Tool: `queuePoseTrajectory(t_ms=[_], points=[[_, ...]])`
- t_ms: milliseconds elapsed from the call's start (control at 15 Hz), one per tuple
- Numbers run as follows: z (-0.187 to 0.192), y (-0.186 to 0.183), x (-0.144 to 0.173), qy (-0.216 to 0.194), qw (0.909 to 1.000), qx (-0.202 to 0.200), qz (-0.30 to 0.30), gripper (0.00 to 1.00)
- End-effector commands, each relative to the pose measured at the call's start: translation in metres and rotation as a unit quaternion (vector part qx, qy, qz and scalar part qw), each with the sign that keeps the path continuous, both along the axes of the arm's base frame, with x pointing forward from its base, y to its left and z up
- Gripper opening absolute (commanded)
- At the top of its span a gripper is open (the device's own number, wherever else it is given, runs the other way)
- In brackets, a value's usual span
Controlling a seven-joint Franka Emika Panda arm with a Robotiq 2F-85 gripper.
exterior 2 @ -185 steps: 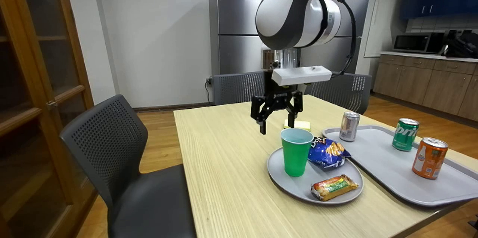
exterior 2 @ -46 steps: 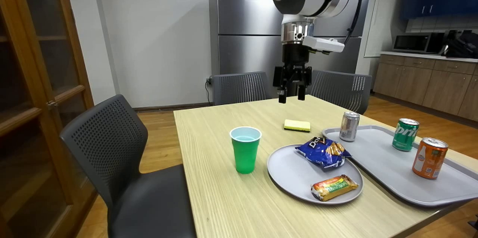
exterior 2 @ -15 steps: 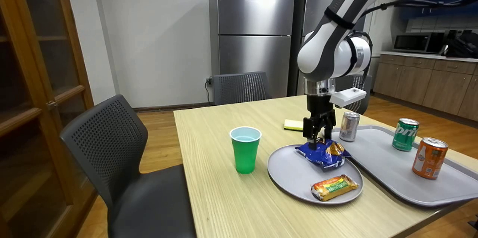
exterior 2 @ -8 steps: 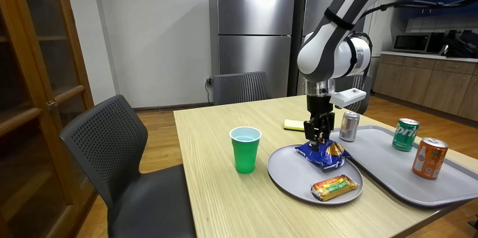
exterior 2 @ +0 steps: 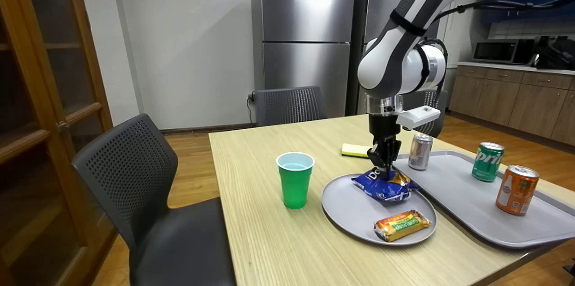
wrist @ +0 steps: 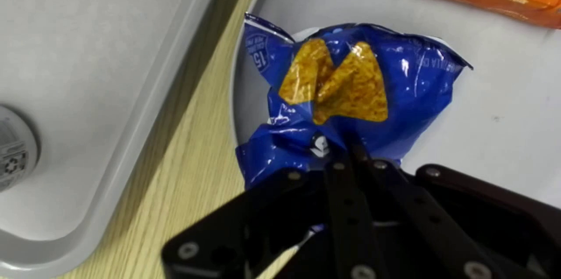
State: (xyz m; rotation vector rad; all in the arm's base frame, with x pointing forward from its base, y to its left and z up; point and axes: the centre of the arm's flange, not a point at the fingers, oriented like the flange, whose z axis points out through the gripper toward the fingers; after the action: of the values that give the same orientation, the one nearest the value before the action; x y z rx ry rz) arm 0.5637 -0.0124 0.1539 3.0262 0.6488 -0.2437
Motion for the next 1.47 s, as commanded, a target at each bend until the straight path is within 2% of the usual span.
queuePoseTrajectory(t_ms=[0, 467, 933, 1400], points=[[0.001, -0.001, 0.003, -0.008, 0.9999, -0.002, 0.008, 0.0], [0.024, 0.004, 0.011, -0.021, 0.9998, -0.001, 0.002, 0.0], [0.058, 0.024, 0.044, -0.059, 0.9981, 0.013, -0.015, 0.0], [0.073, 0.05, 0.08, -0.081, 0.9942, 0.04, -0.058, 0.0]])
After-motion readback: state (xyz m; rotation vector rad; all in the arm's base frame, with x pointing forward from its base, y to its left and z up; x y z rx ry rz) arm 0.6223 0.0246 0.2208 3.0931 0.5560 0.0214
